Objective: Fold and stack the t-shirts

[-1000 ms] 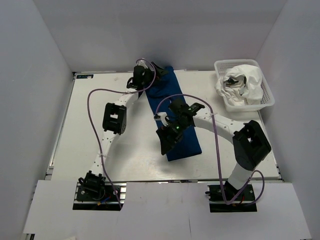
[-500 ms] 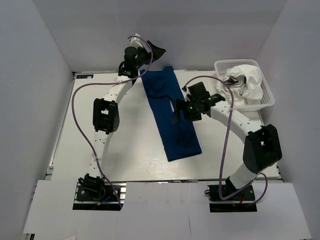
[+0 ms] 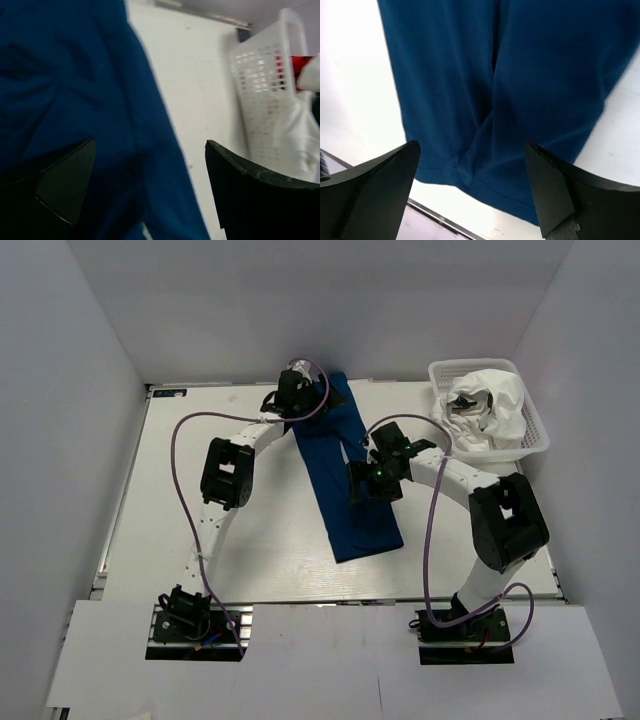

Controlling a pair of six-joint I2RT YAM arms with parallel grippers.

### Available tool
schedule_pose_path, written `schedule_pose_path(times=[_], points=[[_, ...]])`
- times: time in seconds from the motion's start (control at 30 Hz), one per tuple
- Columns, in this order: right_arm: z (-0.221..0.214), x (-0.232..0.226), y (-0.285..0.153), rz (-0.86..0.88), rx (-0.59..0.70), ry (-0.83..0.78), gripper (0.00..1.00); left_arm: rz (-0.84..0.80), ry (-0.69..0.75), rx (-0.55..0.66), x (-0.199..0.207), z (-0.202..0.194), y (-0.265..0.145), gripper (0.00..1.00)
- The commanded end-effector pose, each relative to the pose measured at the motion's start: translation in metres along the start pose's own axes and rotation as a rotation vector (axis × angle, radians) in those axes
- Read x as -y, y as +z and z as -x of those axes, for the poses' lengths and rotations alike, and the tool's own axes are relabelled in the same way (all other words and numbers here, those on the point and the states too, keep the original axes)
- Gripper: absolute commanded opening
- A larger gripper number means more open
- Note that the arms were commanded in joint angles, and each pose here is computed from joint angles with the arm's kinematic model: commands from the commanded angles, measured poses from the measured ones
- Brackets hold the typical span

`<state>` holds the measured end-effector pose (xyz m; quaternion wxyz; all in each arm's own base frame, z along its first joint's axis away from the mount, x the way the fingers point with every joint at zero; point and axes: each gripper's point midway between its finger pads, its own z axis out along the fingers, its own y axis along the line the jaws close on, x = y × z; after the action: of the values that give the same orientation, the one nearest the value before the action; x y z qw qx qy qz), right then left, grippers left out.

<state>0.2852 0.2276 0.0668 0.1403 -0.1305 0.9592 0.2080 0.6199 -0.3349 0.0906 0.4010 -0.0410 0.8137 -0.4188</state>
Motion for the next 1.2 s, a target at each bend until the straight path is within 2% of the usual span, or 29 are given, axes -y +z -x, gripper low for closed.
schedule_pose_path(times=[0.0,0.03,0.2,0.27,0.43,0.6,0.7,0.77,0.8,0.87,0.9,1.0,1.03,1.1,1.13,1.17], points=[[-0.015,-0.004,0.014,0.045,-0.058,-0.087,0.9,0.065,0.021,0.019,-0.011,0.013,-0.002,1.0],[-0.022,-0.004,0.017,0.046,-0.087,-0.092,0.9,0.072,0.017,0.026,-0.016,0.018,-0.004,1.0],[-0.053,-0.001,0.023,0.015,-0.202,-0.235,0.9,0.139,-0.011,-0.066,-0.057,-0.019,-0.003,1.0],[-0.069,-0.01,0.026,0.053,-0.252,-0.277,0.9,0.143,-0.001,-0.072,-0.062,-0.021,0.002,1.0],[-0.087,-0.047,0.034,0.194,-0.346,-0.409,0.9,0.13,-0.012,-0.01,-0.071,-0.006,0.02,1.0],[-0.085,-0.067,0.038,0.219,-0.388,-0.512,0.9,0.055,-0.101,0.057,-0.072,0.002,0.033,1.0],[-0.079,-0.068,0.037,0.177,-0.358,-0.527,0.9,0.041,-0.107,0.058,-0.07,0.002,0.035,1.0],[-0.062,-0.071,0.027,0.136,-0.291,-0.524,0.9,0.037,-0.086,0.083,-0.058,0.017,0.03,1.0],[-0.055,-0.072,0.023,0.124,-0.262,-0.524,0.9,0.013,-0.057,0.122,-0.035,0.04,0.02,1.0],[-0.038,-0.081,0.009,0.111,-0.189,-0.533,0.9,0.015,-0.007,0.152,-0.02,0.064,0.006,1.0],[-0.028,-0.084,0.001,0.093,-0.142,-0.547,0.9,-0.015,0.026,0.187,0.009,0.089,-0.011,1.0],[-0.01,-0.094,-0.022,0.083,-0.04,-0.55,0.9,-0.016,0.086,0.211,0.043,0.12,-0.045,1.0],[-0.009,-0.094,-0.028,0.072,-0.019,-0.556,0.9,-0.045,0.122,0.25,0.079,0.145,-0.073,1.0],[-0.012,-0.1,-0.035,0.066,0.005,-0.547,0.9,-0.008,0.158,0.197,0.089,0.139,-0.099,1.0],[-0.013,-0.096,-0.034,0.041,0.011,-0.547,0.9,0.059,0.152,0.172,0.078,0.129,-0.109,1.0],[-0.015,-0.097,-0.035,0.032,0.012,-0.555,0.9,0.065,0.192,0.208,0.109,0.143,-0.144,1.0]])
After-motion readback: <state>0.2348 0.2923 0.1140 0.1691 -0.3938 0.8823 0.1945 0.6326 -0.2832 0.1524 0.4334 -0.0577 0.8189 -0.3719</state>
